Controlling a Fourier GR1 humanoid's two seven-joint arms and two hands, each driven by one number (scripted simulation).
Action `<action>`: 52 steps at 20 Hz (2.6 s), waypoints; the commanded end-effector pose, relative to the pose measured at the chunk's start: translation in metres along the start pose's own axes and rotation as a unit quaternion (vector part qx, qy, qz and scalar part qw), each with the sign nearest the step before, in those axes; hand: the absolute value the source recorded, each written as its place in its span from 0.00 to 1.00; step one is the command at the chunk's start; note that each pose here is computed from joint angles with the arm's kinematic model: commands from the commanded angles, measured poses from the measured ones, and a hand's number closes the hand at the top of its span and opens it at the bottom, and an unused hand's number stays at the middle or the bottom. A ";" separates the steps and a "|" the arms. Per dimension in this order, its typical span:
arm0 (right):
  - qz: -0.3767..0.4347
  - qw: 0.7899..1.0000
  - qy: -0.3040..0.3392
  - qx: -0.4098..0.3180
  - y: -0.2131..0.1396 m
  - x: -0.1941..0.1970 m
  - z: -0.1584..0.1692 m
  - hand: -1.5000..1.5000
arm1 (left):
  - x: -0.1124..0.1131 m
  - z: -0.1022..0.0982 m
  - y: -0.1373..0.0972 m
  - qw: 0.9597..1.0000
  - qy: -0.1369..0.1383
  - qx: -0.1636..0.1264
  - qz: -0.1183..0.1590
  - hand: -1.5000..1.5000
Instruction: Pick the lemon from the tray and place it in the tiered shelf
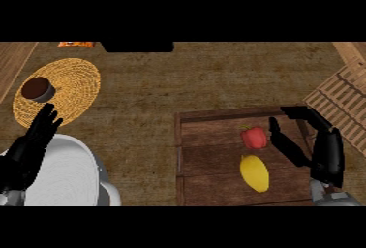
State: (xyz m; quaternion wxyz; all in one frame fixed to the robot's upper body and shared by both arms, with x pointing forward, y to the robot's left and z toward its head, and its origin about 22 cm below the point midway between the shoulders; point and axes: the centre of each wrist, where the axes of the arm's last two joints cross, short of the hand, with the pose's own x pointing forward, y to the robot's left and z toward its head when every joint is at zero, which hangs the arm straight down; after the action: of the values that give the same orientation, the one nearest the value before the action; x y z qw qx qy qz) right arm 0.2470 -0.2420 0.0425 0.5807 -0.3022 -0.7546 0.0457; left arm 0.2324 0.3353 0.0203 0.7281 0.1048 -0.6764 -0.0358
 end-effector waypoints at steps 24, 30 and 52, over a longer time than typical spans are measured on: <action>0.481 0.825 0.205 0.212 0.058 0.079 0.101 0.00 | -0.018 0.003 0.005 0.997 0.078 0.005 -0.007 0.50; 0.534 0.784 0.225 0.220 0.070 0.110 0.077 0.00 | -0.015 -0.004 0.007 0.997 0.071 0.015 -0.011 0.50; 0.543 0.769 0.234 0.241 0.061 0.061 0.051 0.00 | -0.025 -0.003 0.016 0.997 0.078 0.015 0.002 0.50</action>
State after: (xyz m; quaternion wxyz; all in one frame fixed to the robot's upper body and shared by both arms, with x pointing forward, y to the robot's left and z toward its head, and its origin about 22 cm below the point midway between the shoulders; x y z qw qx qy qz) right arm 0.2168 -0.1390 0.0575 0.6676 -0.5059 -0.2824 0.4676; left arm 0.2466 0.3467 0.0143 0.7411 0.1054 -0.6625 -0.0256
